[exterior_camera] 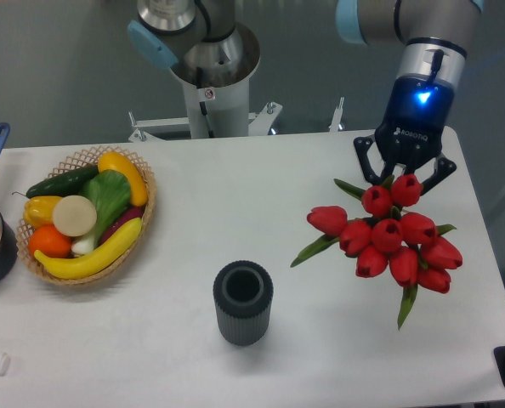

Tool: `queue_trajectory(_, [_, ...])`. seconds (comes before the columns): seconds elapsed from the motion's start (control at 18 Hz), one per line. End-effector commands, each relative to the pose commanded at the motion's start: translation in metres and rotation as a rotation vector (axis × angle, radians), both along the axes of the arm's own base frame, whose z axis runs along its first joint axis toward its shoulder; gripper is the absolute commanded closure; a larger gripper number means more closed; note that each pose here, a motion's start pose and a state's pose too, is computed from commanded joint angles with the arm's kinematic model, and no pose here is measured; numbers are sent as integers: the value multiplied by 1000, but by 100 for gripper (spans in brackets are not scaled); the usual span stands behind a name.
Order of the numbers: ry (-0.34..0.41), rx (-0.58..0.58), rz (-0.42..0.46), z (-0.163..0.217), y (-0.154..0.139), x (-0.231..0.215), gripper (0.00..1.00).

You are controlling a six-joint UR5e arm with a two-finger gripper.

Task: Insert the flowers into the vase
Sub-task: 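Carry the tulip bunch over the dark grey vase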

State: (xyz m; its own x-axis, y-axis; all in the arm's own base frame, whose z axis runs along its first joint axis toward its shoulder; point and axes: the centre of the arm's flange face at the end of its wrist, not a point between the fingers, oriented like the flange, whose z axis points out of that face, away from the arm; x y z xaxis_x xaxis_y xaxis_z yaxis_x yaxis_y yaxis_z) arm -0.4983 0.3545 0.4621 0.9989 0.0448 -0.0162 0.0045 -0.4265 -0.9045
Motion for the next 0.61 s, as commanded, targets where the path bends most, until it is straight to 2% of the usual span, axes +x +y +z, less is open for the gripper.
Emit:
queue_trajectory(0.28, [8, 70, -79, 16, 22, 9, 80])
queue_trajectory(0.61, [2, 200, -228, 16, 46, 32, 78])
